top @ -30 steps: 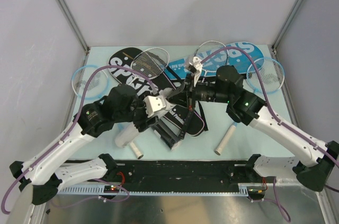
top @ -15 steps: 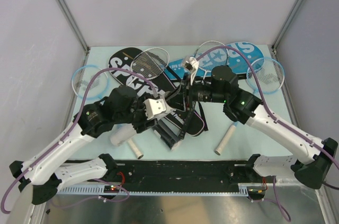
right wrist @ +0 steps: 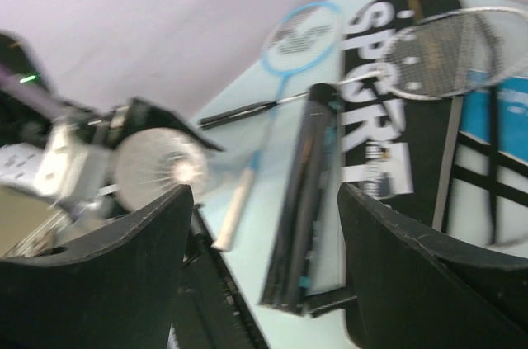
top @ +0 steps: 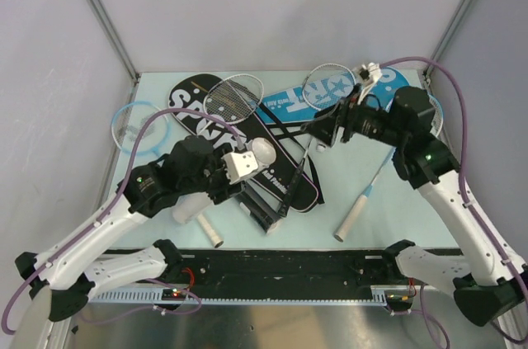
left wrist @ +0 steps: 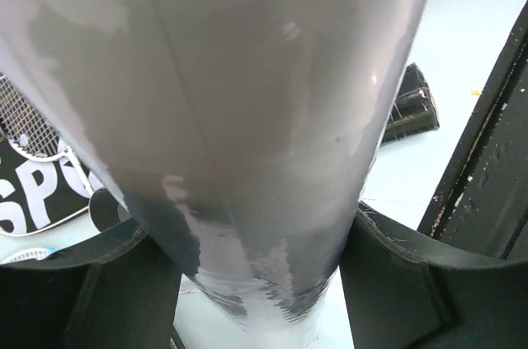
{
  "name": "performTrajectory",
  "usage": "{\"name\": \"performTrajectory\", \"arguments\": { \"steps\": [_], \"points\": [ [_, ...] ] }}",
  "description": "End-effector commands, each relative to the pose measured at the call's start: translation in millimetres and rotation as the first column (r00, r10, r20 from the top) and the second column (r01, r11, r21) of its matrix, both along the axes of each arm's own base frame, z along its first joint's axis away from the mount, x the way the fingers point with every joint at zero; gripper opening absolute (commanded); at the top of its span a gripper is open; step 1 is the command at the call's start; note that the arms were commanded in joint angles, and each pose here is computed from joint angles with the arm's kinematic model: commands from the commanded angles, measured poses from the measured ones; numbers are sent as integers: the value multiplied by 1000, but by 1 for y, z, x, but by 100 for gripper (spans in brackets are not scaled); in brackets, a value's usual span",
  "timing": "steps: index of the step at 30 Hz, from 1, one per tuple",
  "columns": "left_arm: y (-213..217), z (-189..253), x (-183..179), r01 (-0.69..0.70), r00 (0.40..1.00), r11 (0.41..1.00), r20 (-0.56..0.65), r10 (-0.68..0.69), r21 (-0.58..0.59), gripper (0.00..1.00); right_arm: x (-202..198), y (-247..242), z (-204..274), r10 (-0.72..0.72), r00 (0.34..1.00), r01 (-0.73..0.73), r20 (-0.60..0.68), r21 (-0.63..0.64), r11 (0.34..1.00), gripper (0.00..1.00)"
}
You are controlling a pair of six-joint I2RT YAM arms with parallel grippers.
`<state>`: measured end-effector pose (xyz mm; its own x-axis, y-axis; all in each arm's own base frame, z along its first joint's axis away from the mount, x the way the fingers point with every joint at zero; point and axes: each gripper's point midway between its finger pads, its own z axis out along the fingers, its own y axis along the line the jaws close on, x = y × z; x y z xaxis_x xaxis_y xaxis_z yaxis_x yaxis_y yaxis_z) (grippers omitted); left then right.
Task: Pack up the badminton gear
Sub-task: Place the shuttlecock at the shuttle tube, then pick up the shuttlecock at the center of the board.
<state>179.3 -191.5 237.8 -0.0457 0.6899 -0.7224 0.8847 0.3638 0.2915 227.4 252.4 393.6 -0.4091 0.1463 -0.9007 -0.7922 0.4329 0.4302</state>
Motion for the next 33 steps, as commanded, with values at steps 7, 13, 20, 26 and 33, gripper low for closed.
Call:
{"name": "performTrajectory", "arguments": {
  "steps": [7, 13, 20, 26, 33],
  "points": [
    [2, 49, -7, 16, 993, 987, 117, 3, -160, 39, 122, -67, -111, -229, 971, 203, -76, -250, 946, 74],
    [-2, 55, -15, 54, 993, 980, 110, -33, -190, 39, 166, -90, -191, -246, 949, 163, -195, -365, 917, 72],
    [0, 61, -13, 42, 992, 980, 122, -18, -197, 40, 210, -113, -256, -275, 915, 136, -296, -416, 899, 71],
    [1, 64, -12, 37, 991, 980, 134, -11, -198, 40, 234, -119, -293, -264, 893, 90, -365, -431, 898, 73],
    [3, 58, -8, 18, 992, 984, 128, 4, -176, 41, 235, -110, -309, -169, 868, -29, -468, -387, 922, 68]
  ]
}}
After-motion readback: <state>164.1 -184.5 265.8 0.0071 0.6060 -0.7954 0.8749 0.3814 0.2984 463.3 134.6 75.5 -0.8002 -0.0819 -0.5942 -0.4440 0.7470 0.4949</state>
